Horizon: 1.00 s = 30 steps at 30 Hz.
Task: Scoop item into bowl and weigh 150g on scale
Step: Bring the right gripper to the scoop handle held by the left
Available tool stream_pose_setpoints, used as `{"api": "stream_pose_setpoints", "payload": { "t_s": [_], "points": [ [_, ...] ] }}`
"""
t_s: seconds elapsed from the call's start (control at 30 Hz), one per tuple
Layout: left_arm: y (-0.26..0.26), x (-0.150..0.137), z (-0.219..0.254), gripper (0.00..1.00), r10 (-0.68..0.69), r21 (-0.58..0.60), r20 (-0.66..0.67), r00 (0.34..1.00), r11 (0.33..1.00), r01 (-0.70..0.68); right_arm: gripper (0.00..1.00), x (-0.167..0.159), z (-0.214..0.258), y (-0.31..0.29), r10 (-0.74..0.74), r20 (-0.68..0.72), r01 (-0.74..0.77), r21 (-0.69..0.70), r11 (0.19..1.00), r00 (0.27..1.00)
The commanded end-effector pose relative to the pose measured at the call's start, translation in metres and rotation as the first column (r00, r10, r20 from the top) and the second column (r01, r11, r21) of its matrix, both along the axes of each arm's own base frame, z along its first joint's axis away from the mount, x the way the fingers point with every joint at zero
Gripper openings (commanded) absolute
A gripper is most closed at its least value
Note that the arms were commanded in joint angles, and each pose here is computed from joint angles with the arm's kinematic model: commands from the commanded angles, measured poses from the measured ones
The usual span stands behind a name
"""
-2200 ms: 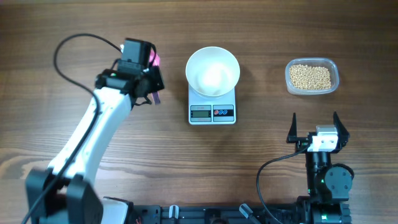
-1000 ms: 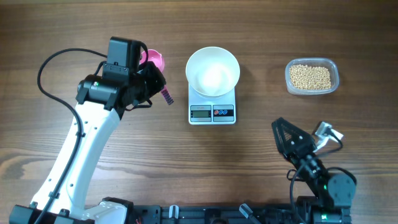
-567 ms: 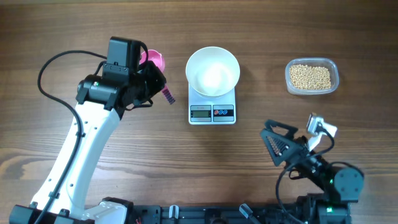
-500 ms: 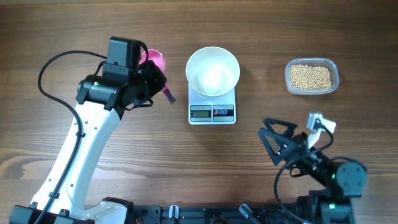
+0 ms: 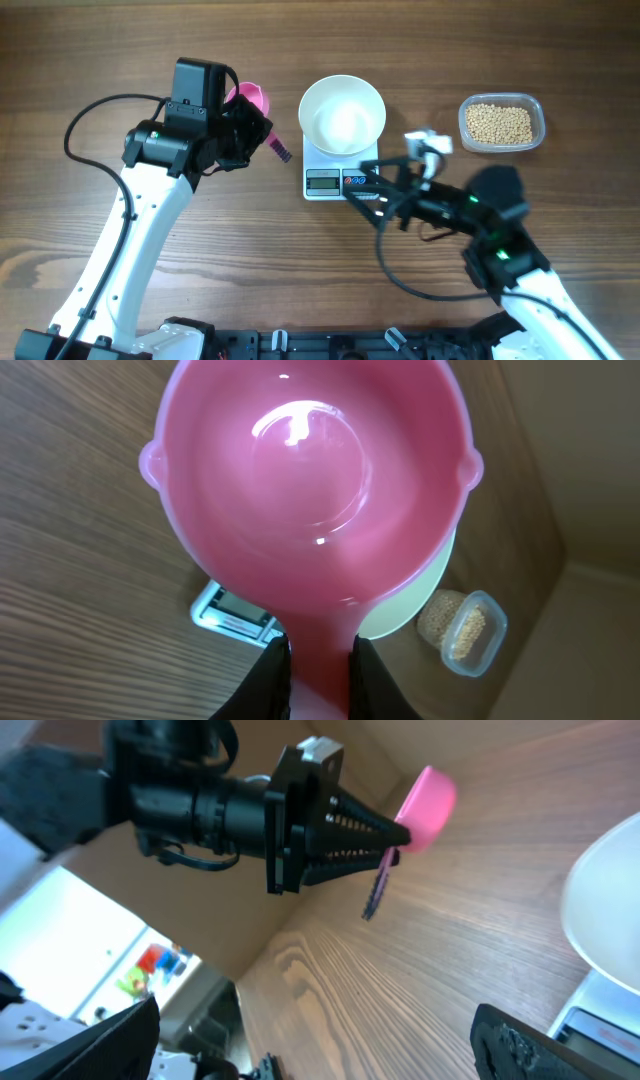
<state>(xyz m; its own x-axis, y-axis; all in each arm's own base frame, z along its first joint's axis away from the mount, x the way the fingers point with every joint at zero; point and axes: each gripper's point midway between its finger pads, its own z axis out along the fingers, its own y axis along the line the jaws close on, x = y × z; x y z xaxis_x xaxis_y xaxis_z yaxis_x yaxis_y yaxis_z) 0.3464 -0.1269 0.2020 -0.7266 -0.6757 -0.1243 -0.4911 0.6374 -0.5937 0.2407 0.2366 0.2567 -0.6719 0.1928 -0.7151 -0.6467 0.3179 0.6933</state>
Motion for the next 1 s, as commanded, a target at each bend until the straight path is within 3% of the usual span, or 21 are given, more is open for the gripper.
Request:
{"api": "stream_pose_setpoints", "payload": {
  "t_s": [0.0,0.5,0.67,0.97],
  "points": [
    [-0.005,0.002,0.013,0.04,0.036,-0.069,0.008,0.999,0.997,-0.036,1.0,0.022,0.014,0.026,-0.025,0.111,0.03,-0.047,0.998,0.993],
    [-0.012,0.005,0.02,0.06,0.076,-0.15,-0.008,0.997,0.986,-0.076,0.99,0.066,-0.02,0.085,0.011,0.111,0.007,-0.168,0.986,0.994],
    [-0.013,0.008,0.022,0.06,0.077,-0.156,0.005,0.997,0.985,-0.076,0.9,0.074,-0.031,0.091,-0.041,0.111,0.063,-0.195,0.979,0.993],
    [-0.013,0.008,0.022,0.07,0.078,-0.156,0.005,0.997,0.985,-0.076,0.65,0.08,-0.024,0.097,-0.096,0.156,0.123,-0.177,0.976,0.983]
  ]
}}
